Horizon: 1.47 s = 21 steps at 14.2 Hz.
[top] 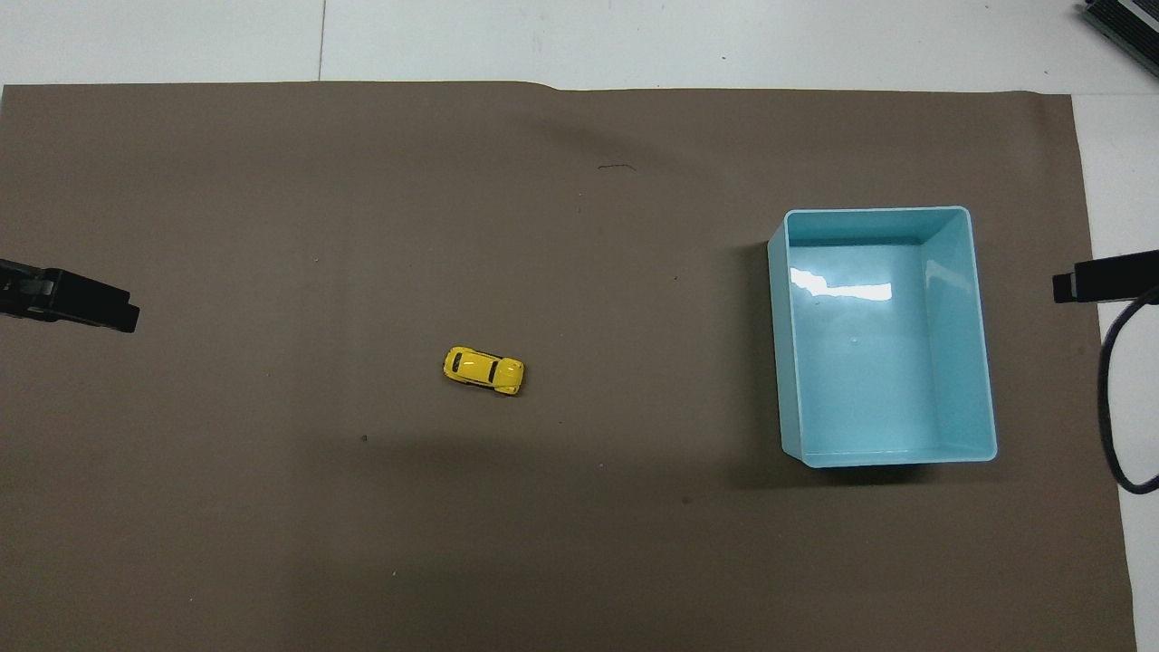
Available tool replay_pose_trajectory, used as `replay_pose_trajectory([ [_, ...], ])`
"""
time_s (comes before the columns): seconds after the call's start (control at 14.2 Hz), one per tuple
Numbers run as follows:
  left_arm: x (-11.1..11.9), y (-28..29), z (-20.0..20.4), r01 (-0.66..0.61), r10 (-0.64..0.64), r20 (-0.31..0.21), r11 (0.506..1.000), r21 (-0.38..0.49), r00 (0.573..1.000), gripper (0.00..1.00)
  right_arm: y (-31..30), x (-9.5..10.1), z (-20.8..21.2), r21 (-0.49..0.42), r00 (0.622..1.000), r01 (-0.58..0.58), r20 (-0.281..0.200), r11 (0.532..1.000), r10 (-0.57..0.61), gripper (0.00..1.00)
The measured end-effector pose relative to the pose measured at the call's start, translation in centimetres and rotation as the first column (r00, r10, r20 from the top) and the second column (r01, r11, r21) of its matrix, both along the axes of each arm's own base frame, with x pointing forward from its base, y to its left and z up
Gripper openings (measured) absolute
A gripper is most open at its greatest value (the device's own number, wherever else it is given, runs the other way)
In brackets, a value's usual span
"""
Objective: Wind up and store yellow beetle car
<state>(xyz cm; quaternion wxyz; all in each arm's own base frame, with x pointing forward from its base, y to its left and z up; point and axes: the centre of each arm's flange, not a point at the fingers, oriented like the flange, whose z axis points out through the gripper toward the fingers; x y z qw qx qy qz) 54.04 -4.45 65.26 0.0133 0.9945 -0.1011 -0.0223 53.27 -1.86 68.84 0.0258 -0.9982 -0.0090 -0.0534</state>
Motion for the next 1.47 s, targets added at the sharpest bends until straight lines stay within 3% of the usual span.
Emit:
replay_pose_trajectory([
  [0.63, 0.2, -0.4, 0.3, 0.023, -0.023, 0.030, 1.000, -0.003, 0.999, 1.00, 0.0, 0.0, 0.0, 0.000, 1.000, 0.000, 0.000, 1.000, 0.000, 1.00],
  [0.84, 0.3, -0.7, 0.4, 0.183, -0.182, 0.040, 0.983, -0.004, 0.982, 1.00, 0.0, 0.0, 0.0, 0.000, 1.000, 0.000, 0.000, 1.000, 0.000, 1.00],
  [1.12, 0.7, -0.9, 0.7, 0.410, -0.409, 0.088, 0.912, 0.008, 0.908, 1.00, 0.0, 0.0, 0.0, 0.000, 1.000, 0.000, 0.000, 1.000, 0.000, 1.00],
  [1.47, 0.9, -3.1, 0.5, 0.681, -0.680, 0.102, 0.732, 0.028, 0.726, 1.00, 0.0, 0.0, 0.0, 0.000, 1.000, 0.000, 0.000, 1.000, 0.000, 1.00],
])
